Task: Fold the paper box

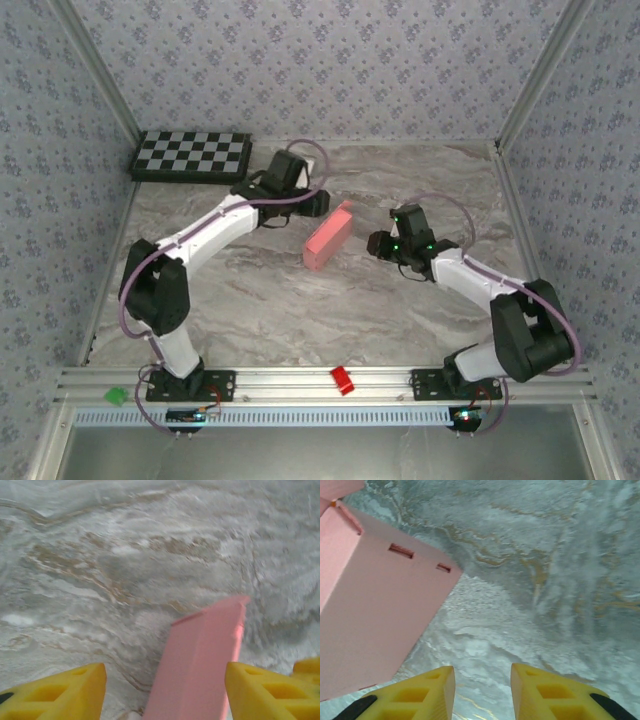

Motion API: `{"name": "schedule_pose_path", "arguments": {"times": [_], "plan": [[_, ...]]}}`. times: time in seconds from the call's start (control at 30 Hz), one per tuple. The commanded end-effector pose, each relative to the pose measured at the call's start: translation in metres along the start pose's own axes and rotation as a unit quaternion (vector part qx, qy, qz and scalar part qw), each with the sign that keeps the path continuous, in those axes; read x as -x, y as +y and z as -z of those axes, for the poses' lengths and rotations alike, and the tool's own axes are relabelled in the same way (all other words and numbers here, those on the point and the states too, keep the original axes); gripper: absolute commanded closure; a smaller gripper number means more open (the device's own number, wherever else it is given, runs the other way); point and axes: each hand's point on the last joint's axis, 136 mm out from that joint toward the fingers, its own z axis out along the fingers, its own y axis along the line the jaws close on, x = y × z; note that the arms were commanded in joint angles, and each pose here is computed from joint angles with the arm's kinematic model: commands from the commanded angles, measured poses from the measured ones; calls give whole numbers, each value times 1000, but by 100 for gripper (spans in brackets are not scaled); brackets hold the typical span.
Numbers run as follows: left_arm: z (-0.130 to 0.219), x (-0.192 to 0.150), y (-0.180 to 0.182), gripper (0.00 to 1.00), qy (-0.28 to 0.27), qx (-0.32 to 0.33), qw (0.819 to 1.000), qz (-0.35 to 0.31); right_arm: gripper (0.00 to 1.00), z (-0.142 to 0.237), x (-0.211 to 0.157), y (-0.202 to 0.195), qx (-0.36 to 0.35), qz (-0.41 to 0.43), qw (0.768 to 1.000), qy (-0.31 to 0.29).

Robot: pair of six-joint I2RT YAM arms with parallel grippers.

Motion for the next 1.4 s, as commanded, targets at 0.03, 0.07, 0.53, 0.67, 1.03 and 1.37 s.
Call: {"name": "schedule_pose_path", "arguments": {"times": [0.03,0.07,0.53,0.67,1.03,1.37], "plan": [[-5,-8,-11,30,35,30,994,-95,63,14,-4,-21,-27,14,1000,5],[-10,-11,-13,29,46,35,993,-106,63,16,-4,-24,-28,12,1000,3],[-35,-56,-35,27,144,44,961,-232,63,21,-7,-39,-30,-12,999,-7],[-39,-60,-29,32,153,60,956,-242,62,20,-8,-40,-28,-15,999,-6],[-48,-68,-22,43,164,63,934,-310,62,20,-10,-42,-28,-19,999,-1],[-50,-67,-23,49,156,23,906,-392,62,22,-12,-44,-32,-20,999,0]]}}
